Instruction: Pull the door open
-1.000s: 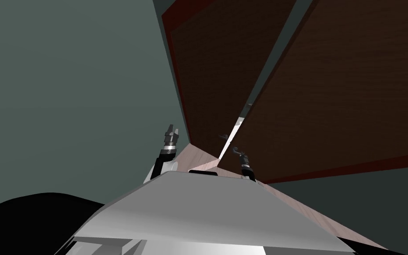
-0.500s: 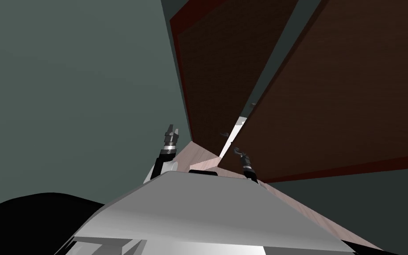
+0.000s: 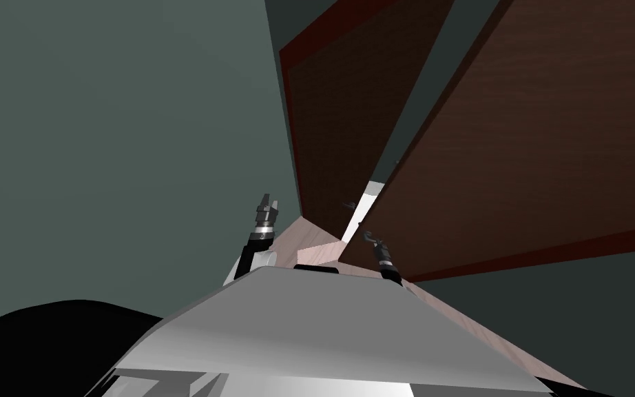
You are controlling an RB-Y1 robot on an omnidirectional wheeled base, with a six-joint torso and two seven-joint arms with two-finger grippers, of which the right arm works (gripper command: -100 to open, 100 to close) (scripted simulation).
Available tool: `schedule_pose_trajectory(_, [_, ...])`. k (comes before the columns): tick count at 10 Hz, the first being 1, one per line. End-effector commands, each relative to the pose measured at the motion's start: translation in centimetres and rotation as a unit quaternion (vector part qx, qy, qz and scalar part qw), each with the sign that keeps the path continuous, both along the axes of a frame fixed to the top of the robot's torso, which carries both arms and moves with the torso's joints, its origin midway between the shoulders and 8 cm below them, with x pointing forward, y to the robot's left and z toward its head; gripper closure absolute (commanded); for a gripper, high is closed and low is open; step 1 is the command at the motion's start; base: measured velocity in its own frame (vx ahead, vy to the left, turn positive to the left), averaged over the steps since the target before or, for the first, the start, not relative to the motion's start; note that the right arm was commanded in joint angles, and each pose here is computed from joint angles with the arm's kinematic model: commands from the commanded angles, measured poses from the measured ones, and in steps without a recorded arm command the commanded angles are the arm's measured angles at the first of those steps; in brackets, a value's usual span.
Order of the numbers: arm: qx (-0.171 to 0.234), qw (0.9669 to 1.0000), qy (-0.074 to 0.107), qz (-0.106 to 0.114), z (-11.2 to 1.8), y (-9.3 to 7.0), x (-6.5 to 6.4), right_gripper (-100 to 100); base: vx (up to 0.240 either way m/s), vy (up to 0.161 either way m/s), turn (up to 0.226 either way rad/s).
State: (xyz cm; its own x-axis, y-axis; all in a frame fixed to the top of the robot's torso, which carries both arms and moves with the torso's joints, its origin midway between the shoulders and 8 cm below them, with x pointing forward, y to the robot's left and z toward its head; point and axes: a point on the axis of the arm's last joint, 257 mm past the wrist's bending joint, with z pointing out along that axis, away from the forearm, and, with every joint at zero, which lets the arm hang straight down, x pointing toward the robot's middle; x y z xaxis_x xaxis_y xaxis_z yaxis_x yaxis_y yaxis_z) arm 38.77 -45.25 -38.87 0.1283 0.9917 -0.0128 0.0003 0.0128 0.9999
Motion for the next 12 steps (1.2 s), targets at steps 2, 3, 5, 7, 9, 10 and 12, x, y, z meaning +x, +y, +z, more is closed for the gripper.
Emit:
schedule_pose_trajectory(2, [0.001, 1.0, 0.001, 0.007, -0.1, 0.1, -0.2, 100, -0.142, -0.036, 0.05])
schedule_pose_trajectory(3, [0.001, 0.9998, 0.003, 0.019, -0.3, 0.3, -1.5, 100, -0.149, -0.007, 0.148])
schedule_pose_trajectory(5, [0.001, 0.9997, 0.002, 0.026, -0.3, 0.4, -2.1, 100, -0.176, -0.052, 0.112])
schedule_pose_trajectory(7, [0.002, 0.9991, 0.001, 0.041, -0.3, 0.6, -3.3, 100, -0.171, -0.045, 0.123])
schedule_pose_trajectory(9, [0.004, 0.9986, 0.0, 0.052, -0.3, 0.8, -4.3, 100, -0.177, -0.041, 0.117])
schedule_pose_trajectory(10, [0.004, 0.9983, 0.0, 0.059, -0.3, 0.9, -4.8, 100, -0.17, -0.064, 0.118])
schedule_pose_trajectory(12, [0.0, 0.9985, 0.001, 0.054, -0.1, -0.1, -5.1, 100, -0.147, -0.03, 0.057])
